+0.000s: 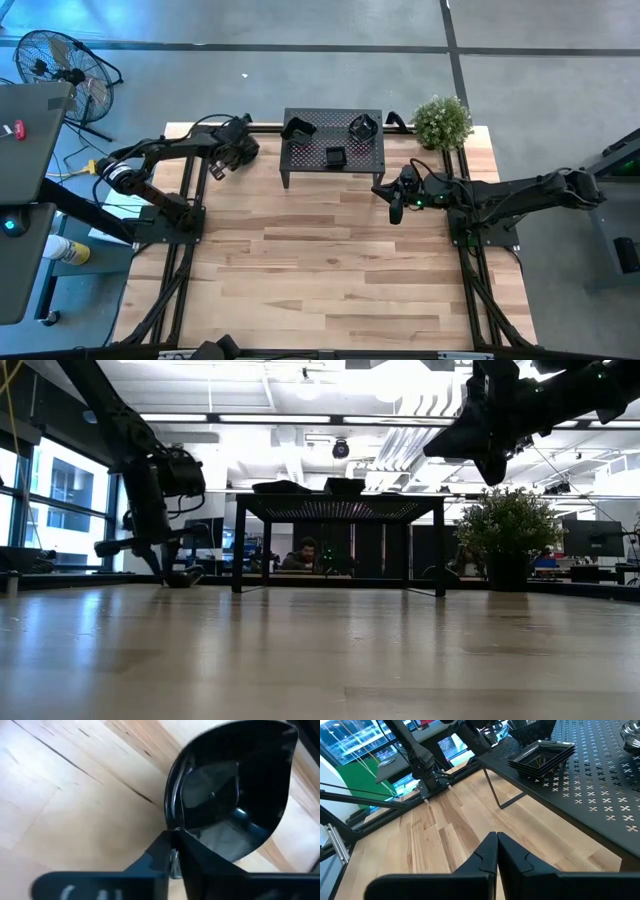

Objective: Pick & Place Mini shaped plates
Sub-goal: Stack the black leaf shaped plate on top of the black leaf shaped plate on the shelf

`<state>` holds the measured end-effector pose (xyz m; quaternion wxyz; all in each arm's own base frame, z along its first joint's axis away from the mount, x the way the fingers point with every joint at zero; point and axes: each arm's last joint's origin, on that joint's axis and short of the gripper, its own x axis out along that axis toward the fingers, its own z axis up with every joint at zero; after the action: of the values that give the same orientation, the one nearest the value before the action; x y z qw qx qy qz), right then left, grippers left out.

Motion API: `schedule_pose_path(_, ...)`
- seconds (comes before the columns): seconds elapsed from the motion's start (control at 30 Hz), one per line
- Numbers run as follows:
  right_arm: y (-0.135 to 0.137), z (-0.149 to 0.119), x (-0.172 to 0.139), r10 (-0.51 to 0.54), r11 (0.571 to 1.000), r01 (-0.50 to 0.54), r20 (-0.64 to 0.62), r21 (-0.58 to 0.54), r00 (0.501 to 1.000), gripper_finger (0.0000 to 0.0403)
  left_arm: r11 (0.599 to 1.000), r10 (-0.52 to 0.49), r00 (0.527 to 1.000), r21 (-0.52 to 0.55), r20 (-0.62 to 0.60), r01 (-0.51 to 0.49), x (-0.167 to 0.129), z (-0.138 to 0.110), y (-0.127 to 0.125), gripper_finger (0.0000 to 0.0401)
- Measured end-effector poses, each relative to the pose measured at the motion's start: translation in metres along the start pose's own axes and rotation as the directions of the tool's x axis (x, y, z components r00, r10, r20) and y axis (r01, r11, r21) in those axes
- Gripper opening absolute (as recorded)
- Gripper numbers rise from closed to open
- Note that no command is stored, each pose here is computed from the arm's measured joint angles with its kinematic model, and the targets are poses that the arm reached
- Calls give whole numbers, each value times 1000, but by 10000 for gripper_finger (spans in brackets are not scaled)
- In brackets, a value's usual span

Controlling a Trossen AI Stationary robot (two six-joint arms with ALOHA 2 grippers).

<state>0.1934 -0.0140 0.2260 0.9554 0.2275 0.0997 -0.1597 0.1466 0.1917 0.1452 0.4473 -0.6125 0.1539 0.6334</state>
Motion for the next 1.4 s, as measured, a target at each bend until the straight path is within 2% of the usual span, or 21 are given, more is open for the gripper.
schedule_pose_path(0.1, 0, 0, 0, 0, 1000, 0, 0, 0, 1000, 1, 1000, -16, 1000, -1, -5, 16, -1, 0, -1, 7)
schedule_pose_path(0.27, 0, 0, 0, 0, 1000, 0, 0, -1, 1000, 1, 997, -73, 997, -33, -1, 73, -10, 2, -4, 3)
schedule_pose_path(0.5, 0, 0, 0, 0, 1000, 0, 0, -5, 1000, 1, 974, -218, 975, -53, 50, 221, -49, 7, -4, 1)
schedule_pose_path(0.6, 0, 0, 0, 17, 1000, -17, -9, -20, 1000, 0, 946, -316, 946, -55, 69, 320, -74, 8, -2, 1)
schedule_pose_path(0.77, 1, -1, 0, 49, 999, -49, -27, -22, 998, 0, 869, -483, 868, -56, 115, 491, -120, -7, 8, 1)
schedule_pose_path(0.93, 3, -1, 0, 94, 995, -95, -51, -20, 994, 1, 791, -600, 787, -42, 143, 611, -156, -36, 23, 1)
schedule_pose_path(1.13, 6, 0, -1, 167, 985, -164, -75, 51, 983, 0, 684, -725, 679, 2, 117, 729, -177, -91, 26, 1)
schedule_pose_path(1.27, 13, 15, -1, 162, 978, -158, -21, 136, 987, 1, 609, -792, 604, 36, 89, 793, -183, -135, 25, 1)
schedule_pose_path(1.4, 26, 38, -4, 113, 976, -125, 74, 177, 991, 1, 560, -829, 559, 56, 28, 827, -182, -175, 21, 1)
